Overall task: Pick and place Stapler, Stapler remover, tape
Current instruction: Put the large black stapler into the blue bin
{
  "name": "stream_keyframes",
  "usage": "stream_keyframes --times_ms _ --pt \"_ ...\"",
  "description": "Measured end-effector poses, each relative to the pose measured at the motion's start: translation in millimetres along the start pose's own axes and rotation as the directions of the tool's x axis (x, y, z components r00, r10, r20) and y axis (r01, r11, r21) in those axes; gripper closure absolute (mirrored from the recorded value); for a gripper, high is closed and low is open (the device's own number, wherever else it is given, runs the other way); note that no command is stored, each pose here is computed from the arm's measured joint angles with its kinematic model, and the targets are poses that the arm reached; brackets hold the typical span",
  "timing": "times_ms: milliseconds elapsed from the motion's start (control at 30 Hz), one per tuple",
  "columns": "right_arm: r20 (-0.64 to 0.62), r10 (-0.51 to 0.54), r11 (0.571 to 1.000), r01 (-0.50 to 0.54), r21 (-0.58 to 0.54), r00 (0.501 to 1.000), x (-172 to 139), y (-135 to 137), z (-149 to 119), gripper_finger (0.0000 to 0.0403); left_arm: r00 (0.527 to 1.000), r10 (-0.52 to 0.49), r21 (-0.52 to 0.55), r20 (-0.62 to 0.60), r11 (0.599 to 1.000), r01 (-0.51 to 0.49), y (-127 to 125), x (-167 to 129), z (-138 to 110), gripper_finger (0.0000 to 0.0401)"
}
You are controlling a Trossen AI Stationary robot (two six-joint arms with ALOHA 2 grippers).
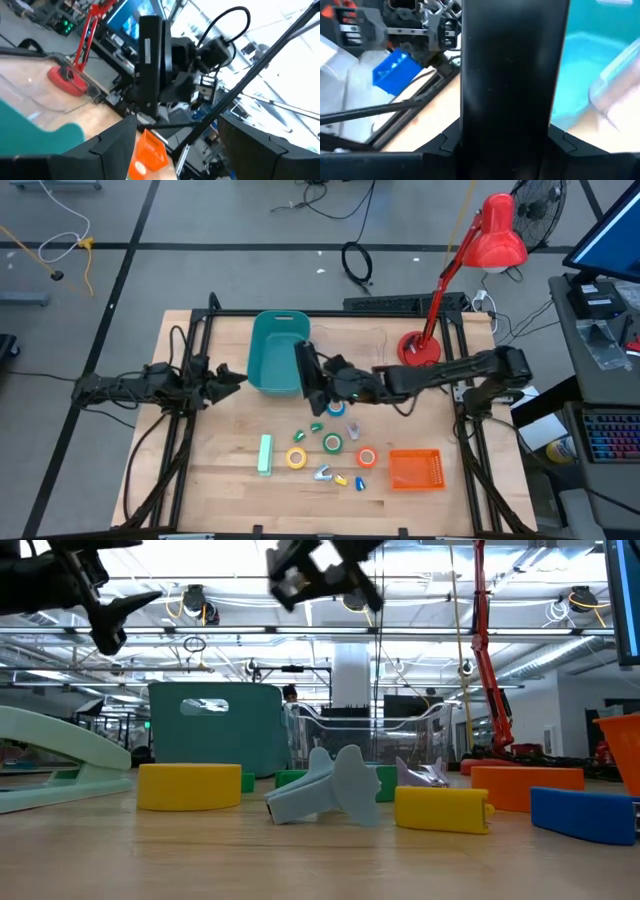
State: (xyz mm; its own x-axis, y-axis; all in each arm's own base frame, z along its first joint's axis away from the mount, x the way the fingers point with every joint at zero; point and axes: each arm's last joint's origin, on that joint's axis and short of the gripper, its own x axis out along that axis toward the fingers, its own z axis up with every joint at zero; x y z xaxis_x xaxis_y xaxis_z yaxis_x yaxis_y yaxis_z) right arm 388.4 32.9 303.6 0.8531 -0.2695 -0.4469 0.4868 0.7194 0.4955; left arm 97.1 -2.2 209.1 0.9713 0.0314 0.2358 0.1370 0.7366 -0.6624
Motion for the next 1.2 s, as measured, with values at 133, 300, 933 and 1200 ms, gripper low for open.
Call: stream_keyframes --times_ms 133,300,933,1200 --pt "0.004 0.023 0.997 -0.022 -0.080 1.000 21 3 6 0.0255 1.000 0.005 0.002 0.028 1.000 -0.005 -1 7 1 0.0119" --pt "-0.035 0.097 0.990 -0.100 -0.100 0.995 37 6 14 0.0255 1.000 0.029 0.005 0.012 1.000 -0.029 -1 16 1 0.0119" --pt "-0.010 0.270 0.959 -0.270 -0.091 0.963 35 17 28 0.0255 0.994 0.113 0.150 -0.004 0.982 -0.111 -32 70 31 0.0119" --pt "-0.050 0.319 0.944 -0.322 -0.074 0.947 32 24 22 0.0255 0.993 0.109 0.095 -0.049 0.990 -0.104 -35 84 31 0.0119"
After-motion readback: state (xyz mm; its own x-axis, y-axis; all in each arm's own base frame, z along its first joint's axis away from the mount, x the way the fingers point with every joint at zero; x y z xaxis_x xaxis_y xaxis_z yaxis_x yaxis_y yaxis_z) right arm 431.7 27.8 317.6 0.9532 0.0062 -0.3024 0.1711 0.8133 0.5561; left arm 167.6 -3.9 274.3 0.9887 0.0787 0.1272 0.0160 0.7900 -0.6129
